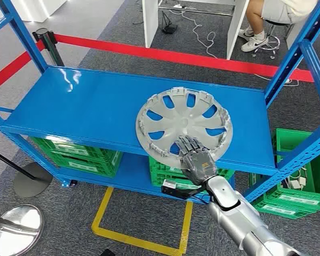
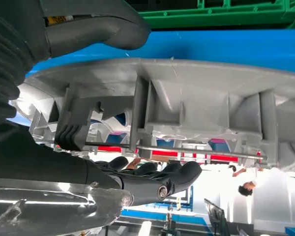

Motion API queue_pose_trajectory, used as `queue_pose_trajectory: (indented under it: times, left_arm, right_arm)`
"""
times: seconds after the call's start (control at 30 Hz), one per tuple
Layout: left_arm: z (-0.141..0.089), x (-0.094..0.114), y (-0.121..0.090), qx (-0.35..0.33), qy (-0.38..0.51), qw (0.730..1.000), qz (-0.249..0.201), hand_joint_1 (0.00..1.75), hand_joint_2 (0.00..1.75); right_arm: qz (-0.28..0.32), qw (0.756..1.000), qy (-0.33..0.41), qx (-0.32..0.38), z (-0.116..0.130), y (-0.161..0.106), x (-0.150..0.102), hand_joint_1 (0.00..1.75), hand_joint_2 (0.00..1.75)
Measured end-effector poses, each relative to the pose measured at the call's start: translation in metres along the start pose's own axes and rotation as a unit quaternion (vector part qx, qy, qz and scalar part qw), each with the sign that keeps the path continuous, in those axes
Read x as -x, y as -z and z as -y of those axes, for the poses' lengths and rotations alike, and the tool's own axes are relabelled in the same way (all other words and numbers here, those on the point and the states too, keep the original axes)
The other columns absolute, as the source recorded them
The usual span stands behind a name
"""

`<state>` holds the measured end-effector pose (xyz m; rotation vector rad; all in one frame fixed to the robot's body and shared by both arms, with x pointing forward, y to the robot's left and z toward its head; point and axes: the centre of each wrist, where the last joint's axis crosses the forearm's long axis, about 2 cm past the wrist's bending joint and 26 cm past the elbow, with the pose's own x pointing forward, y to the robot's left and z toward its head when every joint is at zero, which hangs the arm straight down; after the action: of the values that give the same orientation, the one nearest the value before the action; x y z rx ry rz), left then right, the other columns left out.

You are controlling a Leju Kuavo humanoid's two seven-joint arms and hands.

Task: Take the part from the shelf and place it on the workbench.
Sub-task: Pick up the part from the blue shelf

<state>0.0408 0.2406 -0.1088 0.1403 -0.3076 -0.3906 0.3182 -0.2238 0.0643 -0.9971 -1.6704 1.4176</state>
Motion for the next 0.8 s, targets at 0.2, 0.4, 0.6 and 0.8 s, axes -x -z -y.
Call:
queue_pose_trajectory:
  times: [0.2,0.4,0.6,0.8]
  left_arm:
    - [-0.001,0.001,0.0,-0.003,-0.004,1.0,0.0,0.0,0.0]
    - [-0.002,0.002,0.0,-0.008,-0.005,1.0,0.001,0.0,0.0]
    - [-0.002,0.002,0.0,-0.017,0.001,1.0,0.009,0.0,0.0]
    - [-0.003,0.002,0.0,-0.033,0.018,0.999,0.016,0.0,0.0]
  right_arm:
    - [0.006,1.0,0.009,0.006,0.001,-0.006,-0.002,1.75,1.75]
    - [0.016,1.0,0.014,0.022,0.008,-0.013,-0.003,1.75,1.75]
    - [0.031,0.999,0.014,0.042,0.017,-0.024,-0.006,1.75,1.75]
    - [0.047,0.996,0.006,0.078,0.029,-0.028,-0.011,1.75,1.75]
